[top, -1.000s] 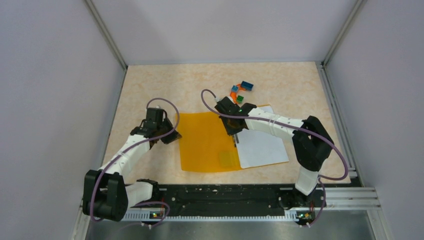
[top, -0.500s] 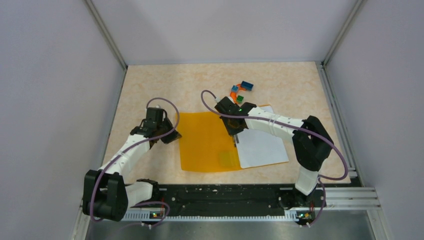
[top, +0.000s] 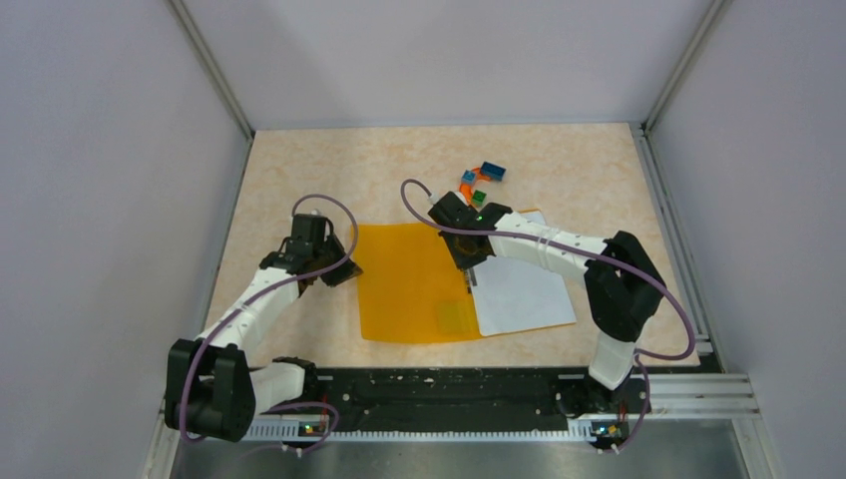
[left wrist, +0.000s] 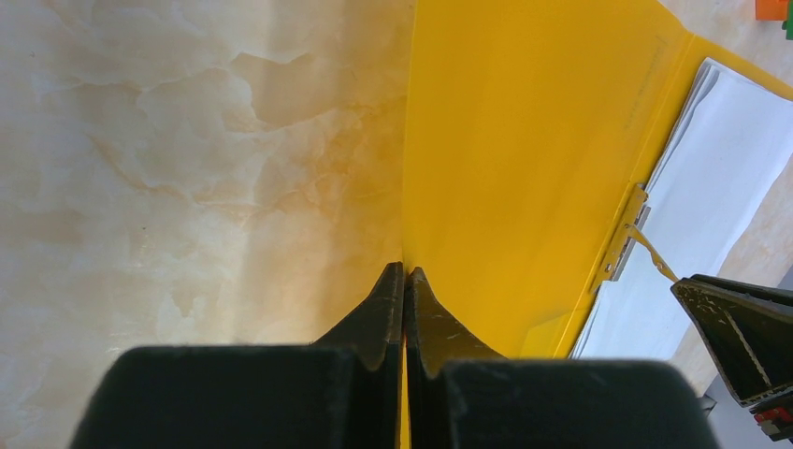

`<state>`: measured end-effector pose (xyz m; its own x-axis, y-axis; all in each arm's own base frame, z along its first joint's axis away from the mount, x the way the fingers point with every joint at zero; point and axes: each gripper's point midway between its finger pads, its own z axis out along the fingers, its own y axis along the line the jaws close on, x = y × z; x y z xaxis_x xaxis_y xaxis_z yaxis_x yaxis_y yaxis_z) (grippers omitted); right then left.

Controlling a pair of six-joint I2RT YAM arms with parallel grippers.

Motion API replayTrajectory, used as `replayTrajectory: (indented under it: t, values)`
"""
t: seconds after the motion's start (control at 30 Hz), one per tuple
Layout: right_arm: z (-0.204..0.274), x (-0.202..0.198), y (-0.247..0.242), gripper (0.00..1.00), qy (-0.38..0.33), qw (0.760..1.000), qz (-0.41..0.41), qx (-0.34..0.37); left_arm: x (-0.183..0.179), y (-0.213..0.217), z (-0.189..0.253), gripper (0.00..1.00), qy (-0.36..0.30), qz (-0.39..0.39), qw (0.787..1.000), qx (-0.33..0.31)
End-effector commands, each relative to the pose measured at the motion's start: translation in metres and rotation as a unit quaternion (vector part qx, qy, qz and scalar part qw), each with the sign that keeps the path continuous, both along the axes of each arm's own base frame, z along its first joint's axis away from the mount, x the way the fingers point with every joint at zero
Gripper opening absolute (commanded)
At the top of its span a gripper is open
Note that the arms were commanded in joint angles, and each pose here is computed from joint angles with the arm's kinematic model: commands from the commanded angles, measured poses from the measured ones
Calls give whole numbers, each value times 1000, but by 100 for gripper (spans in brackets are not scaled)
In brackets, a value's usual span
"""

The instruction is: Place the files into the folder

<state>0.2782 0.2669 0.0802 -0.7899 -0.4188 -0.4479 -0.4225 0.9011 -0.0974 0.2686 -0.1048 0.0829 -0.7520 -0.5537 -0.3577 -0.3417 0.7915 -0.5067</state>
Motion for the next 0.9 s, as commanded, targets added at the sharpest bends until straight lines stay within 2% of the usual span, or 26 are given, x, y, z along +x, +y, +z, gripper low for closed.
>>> replayTrajectory:
  t: [0.0, 0.3, 0.6, 0.87]
  values:
    - [27, 5, 4, 15, -26, 1000, 0, 16, 15, 5, 18, 0, -34, 13, 999, 13]
    - [28, 2, 2, 14, -26, 999, -2, 18, 14, 6, 17, 0, -32, 15, 999, 14]
    - [18, -8, -4, 1, -10, 1000, -6, 13, 14, 6, 17, 0, -31, 17, 999, 15]
    - [0, -23, -11, 0, 15, 1000, -6, 6, 14, 8, 16, 0, -29, 21, 999, 17]
